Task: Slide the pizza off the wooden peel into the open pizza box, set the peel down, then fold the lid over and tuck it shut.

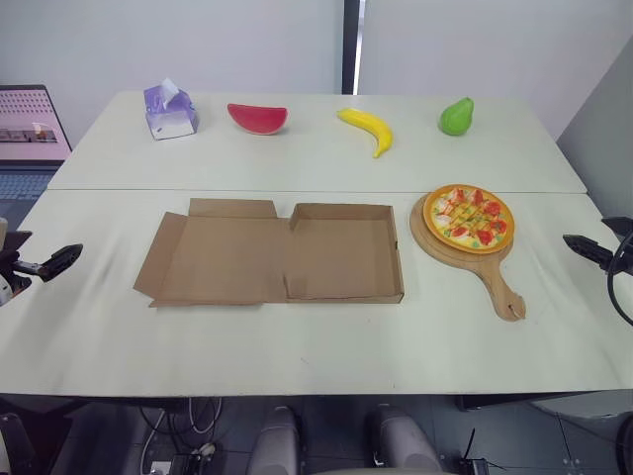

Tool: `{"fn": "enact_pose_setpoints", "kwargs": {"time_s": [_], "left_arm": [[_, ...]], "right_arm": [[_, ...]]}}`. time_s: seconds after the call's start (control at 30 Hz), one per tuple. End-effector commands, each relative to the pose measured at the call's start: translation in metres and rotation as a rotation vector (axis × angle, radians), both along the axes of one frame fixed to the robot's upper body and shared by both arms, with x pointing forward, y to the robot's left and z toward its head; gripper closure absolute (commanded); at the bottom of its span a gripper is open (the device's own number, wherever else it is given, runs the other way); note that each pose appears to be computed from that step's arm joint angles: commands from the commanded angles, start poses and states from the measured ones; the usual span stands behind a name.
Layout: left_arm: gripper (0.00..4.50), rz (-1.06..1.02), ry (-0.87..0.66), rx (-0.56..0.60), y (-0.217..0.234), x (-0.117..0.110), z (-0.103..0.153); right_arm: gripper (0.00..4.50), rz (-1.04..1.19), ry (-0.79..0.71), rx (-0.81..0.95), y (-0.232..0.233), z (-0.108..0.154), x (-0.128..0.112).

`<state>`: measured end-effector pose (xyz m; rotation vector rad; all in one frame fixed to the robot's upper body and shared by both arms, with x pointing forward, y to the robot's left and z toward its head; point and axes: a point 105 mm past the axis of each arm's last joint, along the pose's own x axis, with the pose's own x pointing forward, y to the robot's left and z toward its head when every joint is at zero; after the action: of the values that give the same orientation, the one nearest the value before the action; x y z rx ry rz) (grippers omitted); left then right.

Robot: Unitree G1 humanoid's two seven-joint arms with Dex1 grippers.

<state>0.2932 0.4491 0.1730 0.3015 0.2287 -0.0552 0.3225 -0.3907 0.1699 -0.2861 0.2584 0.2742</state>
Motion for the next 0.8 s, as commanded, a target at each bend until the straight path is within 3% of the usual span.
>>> {"fn": "enact_pose_setpoints", "kwargs": {"time_s": [0.03, 0.63, 0.8], "left_arm": [[0.04, 0.005, -0.014, 0.045, 0.005, -0.003, 0.015], [0.04, 0.029, -0.028, 0.045, 0.009, -0.001, 0.018], [0.04, -0.035, -0.073, 0.007, -0.003, 0.008, 0.032]], "right_arm": [[0.0, -0.016, -0.047, -0.03, -0.008, 0.017, -0.002], [0.0, -0.027, -0.026, -0.078, -0.014, 0.011, -0.003], [0.0, -0.02, -0.023, -0.085, -0.011, 0.007, -0.007]]}}
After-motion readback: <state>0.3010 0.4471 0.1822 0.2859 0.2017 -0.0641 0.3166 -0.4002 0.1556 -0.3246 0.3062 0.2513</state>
